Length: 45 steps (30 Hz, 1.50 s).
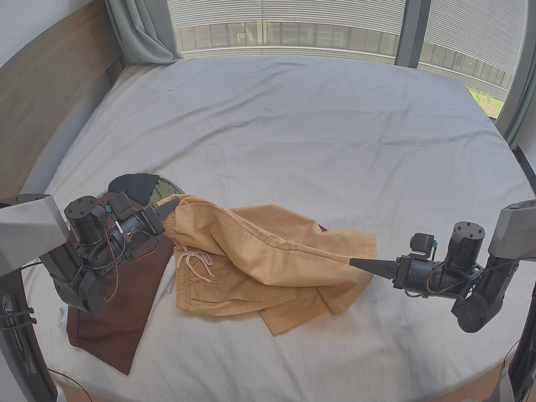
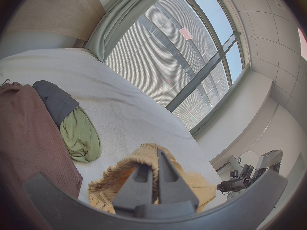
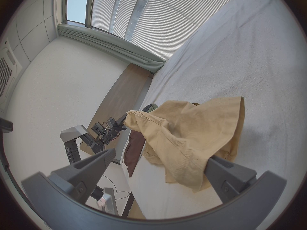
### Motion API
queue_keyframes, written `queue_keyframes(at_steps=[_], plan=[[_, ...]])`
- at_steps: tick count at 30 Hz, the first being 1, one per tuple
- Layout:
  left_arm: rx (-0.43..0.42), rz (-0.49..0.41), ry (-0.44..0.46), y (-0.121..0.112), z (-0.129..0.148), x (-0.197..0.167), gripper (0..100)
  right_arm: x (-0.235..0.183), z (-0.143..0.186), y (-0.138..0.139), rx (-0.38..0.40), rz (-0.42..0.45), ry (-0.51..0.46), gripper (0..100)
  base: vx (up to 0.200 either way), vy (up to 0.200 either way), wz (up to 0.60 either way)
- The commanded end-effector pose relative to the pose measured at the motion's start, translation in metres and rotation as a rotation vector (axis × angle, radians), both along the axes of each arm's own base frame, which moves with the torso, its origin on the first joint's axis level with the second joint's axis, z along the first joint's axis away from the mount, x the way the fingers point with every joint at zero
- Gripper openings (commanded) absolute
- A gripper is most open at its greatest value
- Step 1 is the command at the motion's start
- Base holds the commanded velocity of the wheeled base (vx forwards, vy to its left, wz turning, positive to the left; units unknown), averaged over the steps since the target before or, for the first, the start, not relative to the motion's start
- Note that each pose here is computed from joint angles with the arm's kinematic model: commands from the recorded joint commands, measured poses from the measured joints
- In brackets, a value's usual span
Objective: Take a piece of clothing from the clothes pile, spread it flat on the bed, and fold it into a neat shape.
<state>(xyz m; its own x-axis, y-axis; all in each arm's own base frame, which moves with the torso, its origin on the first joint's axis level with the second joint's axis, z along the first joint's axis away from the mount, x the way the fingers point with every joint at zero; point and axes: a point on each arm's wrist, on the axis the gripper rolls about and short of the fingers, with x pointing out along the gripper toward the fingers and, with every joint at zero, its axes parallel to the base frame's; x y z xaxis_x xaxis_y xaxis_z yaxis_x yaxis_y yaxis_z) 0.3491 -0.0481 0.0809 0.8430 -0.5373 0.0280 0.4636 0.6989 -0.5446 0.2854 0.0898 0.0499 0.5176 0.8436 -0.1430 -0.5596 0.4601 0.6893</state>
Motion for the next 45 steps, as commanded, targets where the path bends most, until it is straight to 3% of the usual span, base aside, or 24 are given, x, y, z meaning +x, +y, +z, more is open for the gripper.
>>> queue_keyframes(at_steps=[1, 16, 27, 28, 35, 45], plan=[[-0.001, 0.0, -0.001, 0.0, 0.0, 0.0, 0, 0.002, -0.004, 0.004, -0.002, 0.013, 0.007, 100, 0.0, 0.0, 0.0], [-0.001, -0.008, -0.007, -0.003, 0.002, 0.0, 0, 0.011, -0.013, 0.028, -0.011, 0.015, -0.005, 100, 0.0, 0.0, 0.0], [-0.002, -0.008, -0.013, -0.003, 0.003, 0.0, 0, 0.014, -0.013, 0.029, -0.01, 0.001, -0.012, 100, 0.0, 0.0, 0.0], [-0.002, -0.008, -0.013, -0.003, 0.003, 0.0, 0, 0.015, -0.013, 0.029, -0.013, -0.011, -0.014, 0, 0.0, 0.0, 0.0], [-0.006, -0.011, -0.012, -0.003, 0.003, 0.0, 0, 0.02, -0.016, 0.03, -0.02, -0.046, -0.019, 0, 0.0, 0.0, 0.0], [-0.002, -0.108, -0.039, -0.002, 0.013, -0.004, 0, 0.023, 0.0, 0.027, 0.0, -0.061, -0.078, 0, 0.0, 0.0, 0.0]])
